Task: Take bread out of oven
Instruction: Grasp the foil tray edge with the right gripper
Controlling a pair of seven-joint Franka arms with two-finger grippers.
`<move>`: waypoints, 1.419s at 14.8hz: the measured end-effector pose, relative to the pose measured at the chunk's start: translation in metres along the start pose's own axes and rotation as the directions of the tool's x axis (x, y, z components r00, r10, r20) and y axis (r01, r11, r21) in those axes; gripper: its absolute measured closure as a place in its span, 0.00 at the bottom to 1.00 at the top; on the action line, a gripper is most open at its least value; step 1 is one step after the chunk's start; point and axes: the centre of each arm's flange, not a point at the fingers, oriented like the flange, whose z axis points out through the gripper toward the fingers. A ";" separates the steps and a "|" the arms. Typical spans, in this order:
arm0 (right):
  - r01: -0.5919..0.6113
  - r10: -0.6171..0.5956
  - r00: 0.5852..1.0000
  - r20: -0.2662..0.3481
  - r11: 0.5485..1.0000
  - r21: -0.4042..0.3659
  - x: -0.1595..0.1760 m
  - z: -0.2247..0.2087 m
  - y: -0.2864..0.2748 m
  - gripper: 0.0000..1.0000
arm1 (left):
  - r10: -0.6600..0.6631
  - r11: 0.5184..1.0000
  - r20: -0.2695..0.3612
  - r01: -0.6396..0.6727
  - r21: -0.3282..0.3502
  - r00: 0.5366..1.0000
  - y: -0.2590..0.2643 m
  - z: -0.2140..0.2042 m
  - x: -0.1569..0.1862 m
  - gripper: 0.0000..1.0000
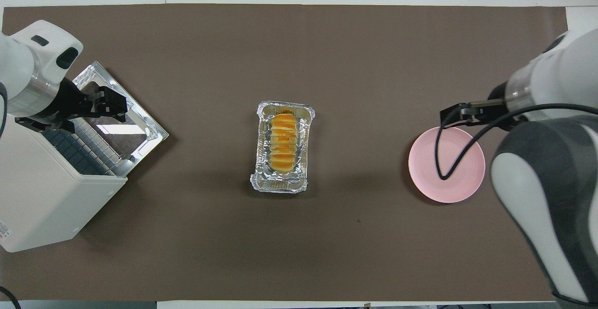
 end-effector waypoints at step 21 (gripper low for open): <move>-0.137 0.138 0.990 0.040 0.990 -0.023 -0.001 0.183 -0.168 0.69 | 0.155 0.988 -0.023 -0.155 0.001 0.988 -0.028 -0.041 -0.038 0.00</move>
